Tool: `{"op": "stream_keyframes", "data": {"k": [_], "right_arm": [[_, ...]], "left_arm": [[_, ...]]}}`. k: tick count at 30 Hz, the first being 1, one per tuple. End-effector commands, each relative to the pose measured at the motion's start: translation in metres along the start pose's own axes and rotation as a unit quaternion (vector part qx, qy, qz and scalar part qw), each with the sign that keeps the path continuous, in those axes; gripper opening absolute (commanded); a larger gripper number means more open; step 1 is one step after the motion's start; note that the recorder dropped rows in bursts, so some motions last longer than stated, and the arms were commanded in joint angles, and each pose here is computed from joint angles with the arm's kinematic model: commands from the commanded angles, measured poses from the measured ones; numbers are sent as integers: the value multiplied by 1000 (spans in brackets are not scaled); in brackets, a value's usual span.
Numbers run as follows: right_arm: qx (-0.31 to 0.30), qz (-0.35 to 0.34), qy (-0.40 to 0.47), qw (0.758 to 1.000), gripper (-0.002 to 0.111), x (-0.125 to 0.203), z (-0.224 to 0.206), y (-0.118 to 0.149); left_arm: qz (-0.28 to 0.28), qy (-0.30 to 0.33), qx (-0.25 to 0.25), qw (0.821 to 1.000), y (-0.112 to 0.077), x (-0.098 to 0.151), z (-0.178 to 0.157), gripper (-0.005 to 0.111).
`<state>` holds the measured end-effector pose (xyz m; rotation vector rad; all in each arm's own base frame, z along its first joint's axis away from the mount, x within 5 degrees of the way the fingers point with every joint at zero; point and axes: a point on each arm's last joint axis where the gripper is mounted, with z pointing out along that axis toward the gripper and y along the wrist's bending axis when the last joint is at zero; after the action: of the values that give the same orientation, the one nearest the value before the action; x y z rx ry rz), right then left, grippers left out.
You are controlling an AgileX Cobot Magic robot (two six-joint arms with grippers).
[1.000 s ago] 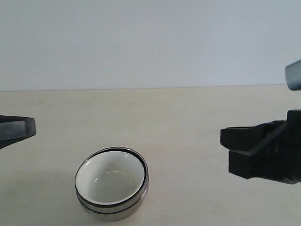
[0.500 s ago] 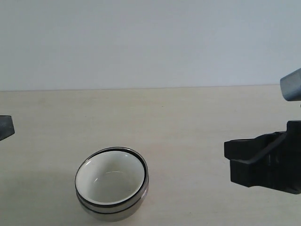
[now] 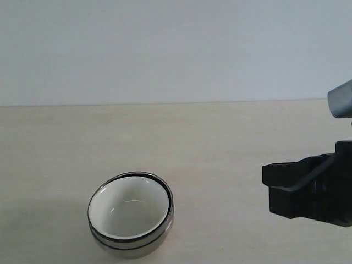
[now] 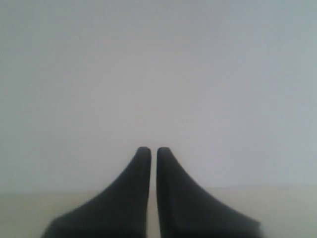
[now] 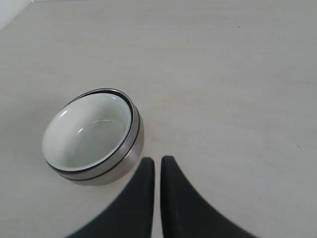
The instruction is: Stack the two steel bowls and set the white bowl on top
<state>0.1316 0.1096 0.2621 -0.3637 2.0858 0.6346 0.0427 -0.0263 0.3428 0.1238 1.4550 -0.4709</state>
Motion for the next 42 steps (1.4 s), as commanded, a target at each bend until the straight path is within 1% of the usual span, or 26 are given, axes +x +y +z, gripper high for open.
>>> {"op": "stream_keyframes", "data": {"k": [1,5,9,14,17,21,22,24,26,27,29,32,36,39,42], "right_arm": [[0,-4,0,1000,0,1,-1,0],[0,-5,0,1000,0,1,-1,0],[0,-4,0,1000,0,1,-1,0],[-1,-4,-1,1000,0,0,-1,0],[-1,-4,-1,1000,0,0,-1,0],[-1,-4,-1,1000,0,0,-1,0],[-1,-4,-1,1000,0,0,-1,0],[-1,-4,-1,1000,0,0,-1,0],[-1,-4,-1,1000,0,0,-1,0],[-1,-4,-1,1000,0,0,-1,0],[-1,-4,-1,1000,0,0,-1,0],[-1,-4,-1,1000,0,0,-1,0],[-1,-4,-1,1000,0,0,-1,0],[-1,-4,-1,1000,0,0,-1,0],[-1,-4,-1,1000,0,0,-1,0]], "left_arm": [[54,-72,-26,996,-5,-7,-26,4],[80,-114,-42,989,-10,-9,-43,4],[122,-112,-57,985,-10,-8,-43,4],[206,-102,-72,971,-9,-7,-42,4],[218,-91,-77,969,-6,-2,-40,4],[204,-73,-85,973,2,14,-33,4],[191,-69,-92,975,7,22,-30,4],[148,-66,-108,981,17,38,-24,4],[113,-67,-129,983,27,54,-20,4],[105,-67,-139,983,31,60,-19,4],[98,-53,-154,982,39,77,-16,4],[107,-17,-163,981,46,99,-14,4],[96,17,-173,980,53,122,-13,4],[83,21,-176,981,54,125,-13,4],[79,53,-180,979,55,131,-14,4]]}}
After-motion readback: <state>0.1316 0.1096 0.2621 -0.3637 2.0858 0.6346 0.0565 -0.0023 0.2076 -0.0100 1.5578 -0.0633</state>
